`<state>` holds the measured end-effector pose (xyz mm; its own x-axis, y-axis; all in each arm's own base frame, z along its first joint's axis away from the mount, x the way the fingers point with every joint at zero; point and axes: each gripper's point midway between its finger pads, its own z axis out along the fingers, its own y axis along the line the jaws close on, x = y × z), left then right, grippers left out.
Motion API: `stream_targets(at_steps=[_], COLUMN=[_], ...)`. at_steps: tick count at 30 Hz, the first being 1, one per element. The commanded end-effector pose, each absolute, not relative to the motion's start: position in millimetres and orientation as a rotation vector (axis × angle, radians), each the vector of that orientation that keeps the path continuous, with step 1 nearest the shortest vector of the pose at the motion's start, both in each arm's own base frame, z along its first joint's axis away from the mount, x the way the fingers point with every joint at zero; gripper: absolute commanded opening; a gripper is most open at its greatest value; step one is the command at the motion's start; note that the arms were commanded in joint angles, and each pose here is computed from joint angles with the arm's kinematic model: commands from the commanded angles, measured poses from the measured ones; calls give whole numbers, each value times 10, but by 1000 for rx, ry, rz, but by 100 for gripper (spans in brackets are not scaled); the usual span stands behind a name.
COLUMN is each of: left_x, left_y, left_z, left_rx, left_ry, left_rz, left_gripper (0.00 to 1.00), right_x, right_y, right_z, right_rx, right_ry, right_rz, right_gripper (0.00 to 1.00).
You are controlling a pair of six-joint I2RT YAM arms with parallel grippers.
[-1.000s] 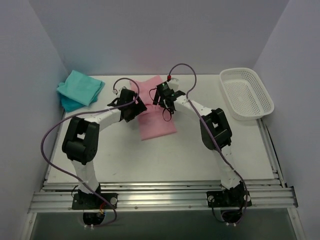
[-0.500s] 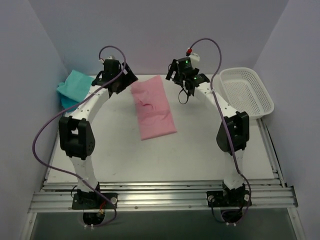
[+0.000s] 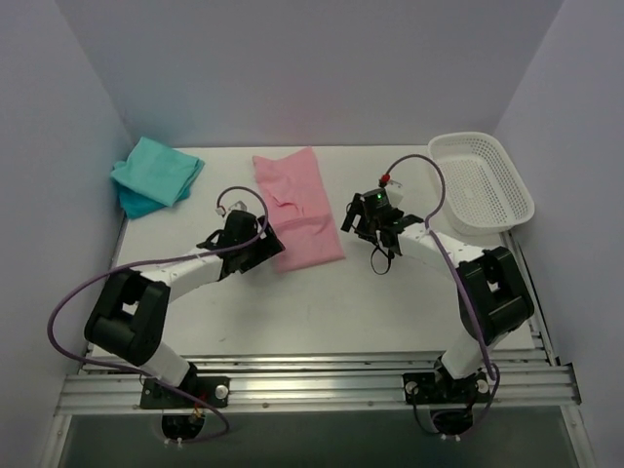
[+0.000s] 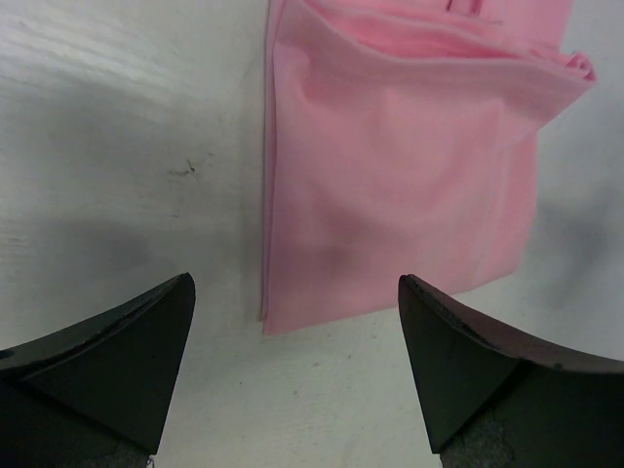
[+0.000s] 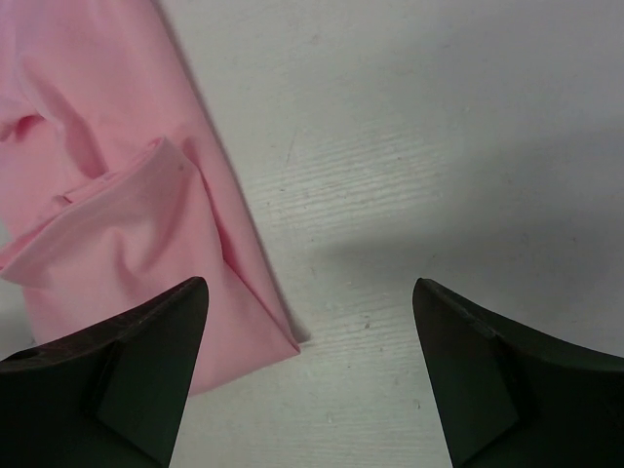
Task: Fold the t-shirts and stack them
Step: Grab one side of the 2/3 rectangular tshirt with both arms
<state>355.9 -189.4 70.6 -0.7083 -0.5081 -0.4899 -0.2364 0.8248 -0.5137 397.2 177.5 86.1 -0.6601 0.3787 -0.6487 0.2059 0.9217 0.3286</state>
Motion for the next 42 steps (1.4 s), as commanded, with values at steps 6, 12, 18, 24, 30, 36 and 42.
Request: stream_targets(at_steps=[6, 12, 18, 24, 30, 36, 42], left_x=[3624, 3377, 3164, 3002, 2765, 2512, 2458], left_y=[-2289, -2405, -2419, -2401, -2283, -2416, -2569], left_z=[629, 415, 170, 51, 46, 98, 71], left_rx=[-608, -711, -816, -860, -902, -875, -866], left_ry=[2234, 2250, 2258, 2260, 2259, 2258, 2247], left_rz=[-718, -691, -620, -603, -560, -559, -543], left_gripper=[94, 95, 95, 95, 95, 95, 95], right_x=[3977, 3973, 3905, 3831, 3779, 3699, 3605], right_y=[1872, 1921, 1933, 1979, 2025, 2044, 2037], right_z=[777, 586, 338, 193, 88, 60, 100], right_rx=[447, 458, 471, 466, 462, 469, 459], right_ry=[2262, 2290, 2325, 2351, 2371, 2375, 2371], right_rz=[409, 419, 419, 420, 428, 417, 400], right_gripper=[82, 81, 81, 79, 71, 69, 68])
